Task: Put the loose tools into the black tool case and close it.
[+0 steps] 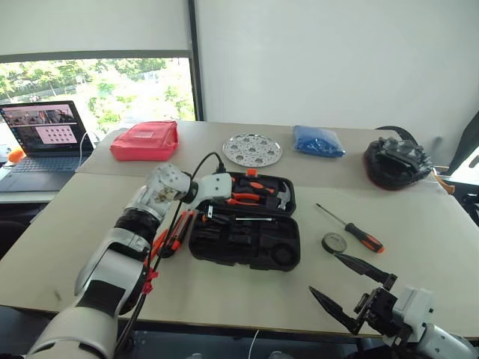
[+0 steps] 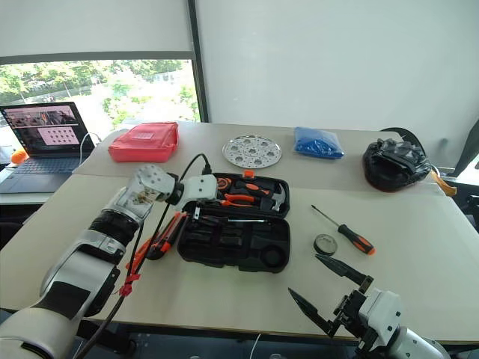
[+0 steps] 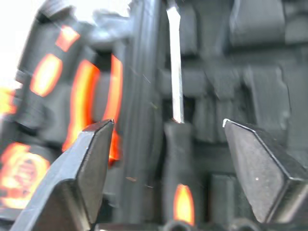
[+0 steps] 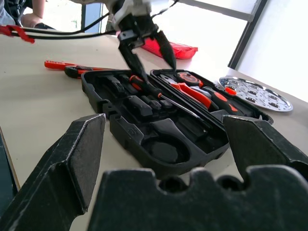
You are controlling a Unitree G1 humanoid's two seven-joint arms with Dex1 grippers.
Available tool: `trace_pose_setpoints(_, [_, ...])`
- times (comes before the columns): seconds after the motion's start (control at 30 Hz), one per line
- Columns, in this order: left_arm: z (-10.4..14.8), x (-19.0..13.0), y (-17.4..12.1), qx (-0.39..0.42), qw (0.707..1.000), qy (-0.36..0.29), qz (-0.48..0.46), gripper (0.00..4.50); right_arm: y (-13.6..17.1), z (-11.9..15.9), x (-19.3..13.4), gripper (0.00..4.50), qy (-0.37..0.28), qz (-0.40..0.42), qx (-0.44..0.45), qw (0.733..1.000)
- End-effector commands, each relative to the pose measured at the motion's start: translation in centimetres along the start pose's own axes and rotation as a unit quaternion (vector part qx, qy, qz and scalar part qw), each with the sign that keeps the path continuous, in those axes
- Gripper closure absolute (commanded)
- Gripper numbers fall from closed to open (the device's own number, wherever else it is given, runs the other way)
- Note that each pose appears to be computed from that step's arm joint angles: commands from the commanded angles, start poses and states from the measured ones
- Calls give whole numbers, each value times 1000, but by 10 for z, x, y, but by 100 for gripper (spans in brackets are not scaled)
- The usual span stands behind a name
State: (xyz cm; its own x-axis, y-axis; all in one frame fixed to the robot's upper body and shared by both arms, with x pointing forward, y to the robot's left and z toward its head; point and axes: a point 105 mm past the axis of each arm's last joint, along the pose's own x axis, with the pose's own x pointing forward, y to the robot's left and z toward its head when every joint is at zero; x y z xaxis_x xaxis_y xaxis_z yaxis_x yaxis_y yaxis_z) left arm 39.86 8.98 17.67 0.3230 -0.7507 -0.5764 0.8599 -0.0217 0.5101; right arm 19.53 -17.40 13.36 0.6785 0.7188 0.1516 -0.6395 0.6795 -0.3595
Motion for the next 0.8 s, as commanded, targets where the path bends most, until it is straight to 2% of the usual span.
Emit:
trace_pose_setpoints(0.03, [1, -9, 5, -4, 999, -22, 30, 136, 2, 6, 1, 0, -20, 2, -8, 1000])
trace_pose_setpoints(0.2, [-16, -1, -4, -75, 996, -47, 26, 330, 1, 5, 0, 0, -18, 2, -8, 1000])
trace_pose_setpoints(0.3, [-25, 4, -10, -109, 992, -55, 23, 431, 1, 5, 0, 0, -17, 1, -9, 1000])
trace_pose_setpoints(0.33, [-27, 6, -11, -116, 991, -54, 23, 442, 0, 5, 0, 0, -17, 1, -10, 1000])
trace_pose_setpoints(0.8, [-42, 33, -30, -151, 988, -30, 9, 442, 2, 6, -1, 0, -12, -5, -11, 1000])
